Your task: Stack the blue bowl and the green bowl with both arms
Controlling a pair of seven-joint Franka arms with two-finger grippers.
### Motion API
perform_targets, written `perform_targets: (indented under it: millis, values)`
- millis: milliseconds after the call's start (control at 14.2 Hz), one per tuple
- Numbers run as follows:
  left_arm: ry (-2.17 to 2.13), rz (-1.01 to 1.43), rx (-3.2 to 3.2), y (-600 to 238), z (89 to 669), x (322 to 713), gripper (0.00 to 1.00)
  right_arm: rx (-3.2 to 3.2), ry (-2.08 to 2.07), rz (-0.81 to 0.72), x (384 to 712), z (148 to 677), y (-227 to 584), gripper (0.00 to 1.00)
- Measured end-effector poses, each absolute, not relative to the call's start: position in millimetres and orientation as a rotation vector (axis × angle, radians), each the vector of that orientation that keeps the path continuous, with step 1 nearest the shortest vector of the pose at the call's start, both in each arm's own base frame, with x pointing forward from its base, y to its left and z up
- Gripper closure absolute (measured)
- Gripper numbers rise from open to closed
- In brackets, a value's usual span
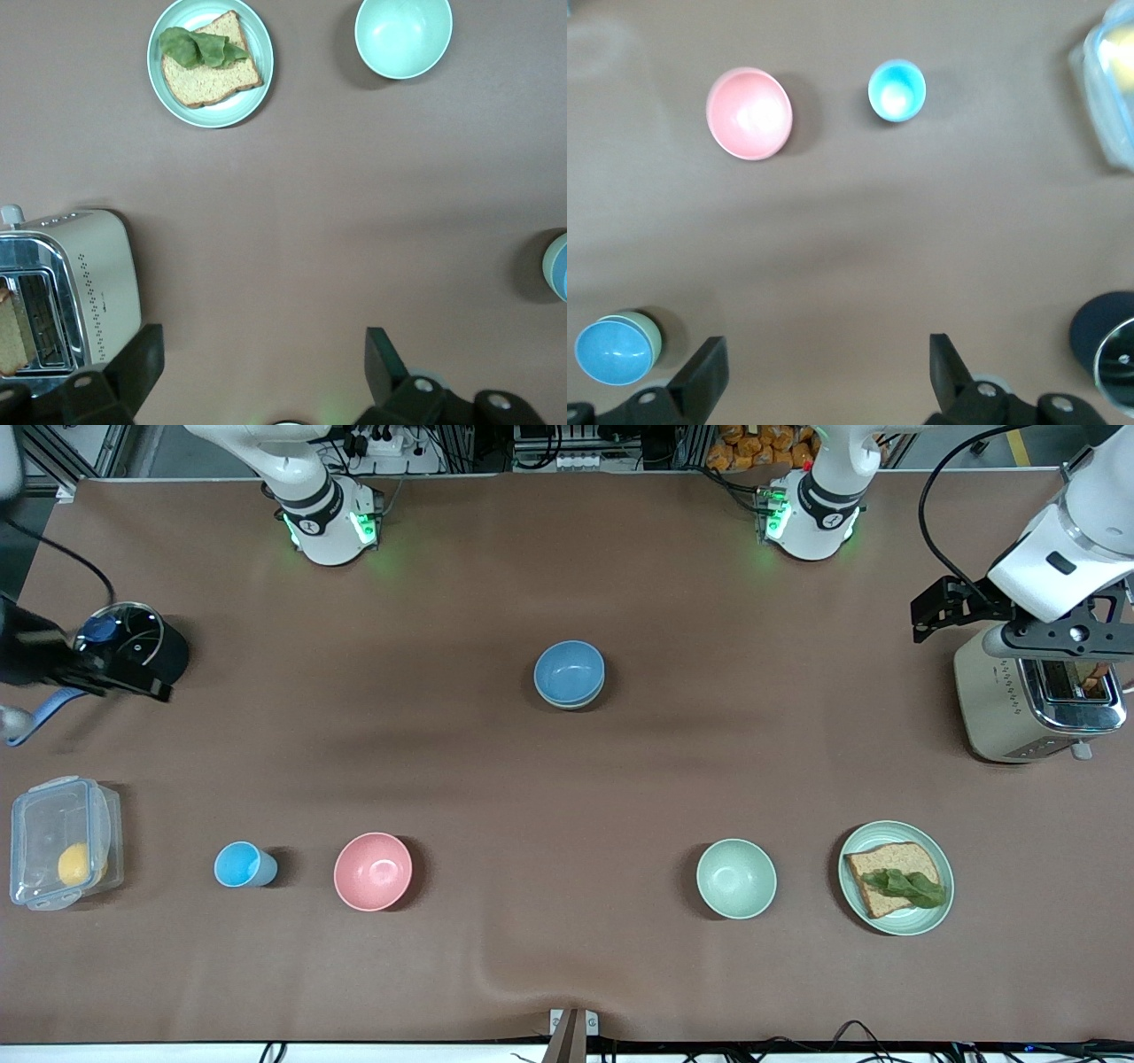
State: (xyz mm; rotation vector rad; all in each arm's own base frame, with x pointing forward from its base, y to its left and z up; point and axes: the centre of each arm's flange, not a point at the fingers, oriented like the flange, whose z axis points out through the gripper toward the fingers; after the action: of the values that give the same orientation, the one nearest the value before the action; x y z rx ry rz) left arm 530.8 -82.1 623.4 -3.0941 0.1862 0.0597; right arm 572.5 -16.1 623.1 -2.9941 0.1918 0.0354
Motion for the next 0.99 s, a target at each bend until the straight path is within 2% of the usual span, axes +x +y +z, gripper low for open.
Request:
perform_targets:
  millis: [211, 986]
  values:
    - [0.173, 0.036, -3.098, -77, 631, 532, 0.00, -3.014, 0.141, -0.035, 560, 651, -3, 0.00]
    - [0.140, 0.031, -3.123, -67, 633, 533, 0.00, -3.105, 0.028, -0.037, 561, 644, 23, 0.00]
